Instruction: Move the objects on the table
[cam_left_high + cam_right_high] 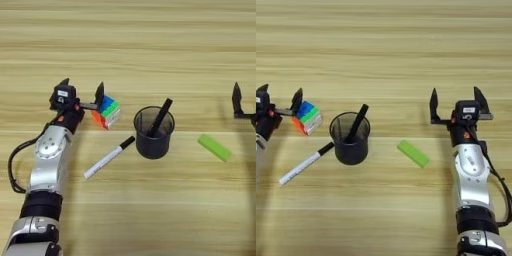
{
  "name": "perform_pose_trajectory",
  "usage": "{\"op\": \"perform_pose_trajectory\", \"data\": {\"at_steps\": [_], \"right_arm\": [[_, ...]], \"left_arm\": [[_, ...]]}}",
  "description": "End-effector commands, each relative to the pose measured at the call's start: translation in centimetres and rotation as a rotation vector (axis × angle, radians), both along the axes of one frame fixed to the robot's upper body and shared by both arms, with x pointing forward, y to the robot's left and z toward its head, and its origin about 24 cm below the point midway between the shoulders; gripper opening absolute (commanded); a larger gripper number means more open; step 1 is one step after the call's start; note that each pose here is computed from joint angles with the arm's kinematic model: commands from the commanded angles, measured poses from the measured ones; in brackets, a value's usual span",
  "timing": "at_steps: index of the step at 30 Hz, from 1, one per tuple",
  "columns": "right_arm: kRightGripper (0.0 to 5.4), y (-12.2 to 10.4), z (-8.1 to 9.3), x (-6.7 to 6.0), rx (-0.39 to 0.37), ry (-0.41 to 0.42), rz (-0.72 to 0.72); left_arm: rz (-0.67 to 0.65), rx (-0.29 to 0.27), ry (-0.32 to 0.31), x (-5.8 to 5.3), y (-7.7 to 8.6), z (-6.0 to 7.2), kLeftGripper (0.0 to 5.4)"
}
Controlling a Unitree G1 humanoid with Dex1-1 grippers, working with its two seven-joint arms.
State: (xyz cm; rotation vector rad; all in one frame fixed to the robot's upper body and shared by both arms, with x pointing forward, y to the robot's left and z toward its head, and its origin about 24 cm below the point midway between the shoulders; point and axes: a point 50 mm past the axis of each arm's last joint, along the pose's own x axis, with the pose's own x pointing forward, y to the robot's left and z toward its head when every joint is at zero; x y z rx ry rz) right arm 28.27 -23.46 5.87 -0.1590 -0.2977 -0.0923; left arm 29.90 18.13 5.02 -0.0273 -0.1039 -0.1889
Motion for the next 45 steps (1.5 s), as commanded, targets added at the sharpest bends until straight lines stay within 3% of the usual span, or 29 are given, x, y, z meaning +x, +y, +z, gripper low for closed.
{"op": "perform_pose_trajectory", "data": {"at_steps": [1, 14, 21, 24, 28, 32, 36, 38, 43, 45], "right_arm": [[5.4, 0.0, 0.5, 0.3, -0.013, -0.019, 0.0], [5.4, -0.2, 0.6, 0.1, -0.02, -0.02, -0.001], [5.4, -0.1, 0.6, 0.1, -0.021, -0.021, 0.001], [5.4, 0.2, 0.6, 0.1, -0.023, -0.022, 0.003], [5.4, 0.7, 0.7, 0.0, -0.026, -0.03, 0.007], [5.4, 1.1, 0.9, -0.1, -0.027, -0.038, 0.007], [5.4, 1.5, 1.0, 0.0, -0.028, -0.038, 0.009], [5.4, 1.5, 1.0, 0.1, -0.028, -0.037, 0.008], [5.4, 1.8, 1.0, 0.3, -0.026, -0.038, 0.009], [5.4, 1.8, 1.1, 0.3, -0.025, -0.038, 0.008]], "left_arm": [[-0.018, 0.021, 0.022, 0.2, 0.0, 0.0, 5.37], [-0.024, 0.015, 0.023, 0.1, -0.3, 0.1, 5.37], [-0.059, 0.017, -0.055, -0.4, -0.4, 1.0, 5.37], [-0.074, -0.011, -0.073, -1.0, -0.1, 1.4, 5.37], [-0.121, 0.034, -0.098, -2.6, 0.4, 2.1, 5.37], [-0.256, 0.037, -0.087, -5.2, 0.8, 3.3, 5.37], [-0.385, 0.031, 0.022, -7.3, 1.3, 2.8, 5.37], [-0.444, 0.055, 0.063, -8.2, 1.1, 2.5, 5.37], [-0.625, 0.18, 0.193, -10.9, 0.9, 1.2, 5.37], [-0.66, 0.211, 0.245, -11.4, 1.0, 0.5, 5.37]]}}
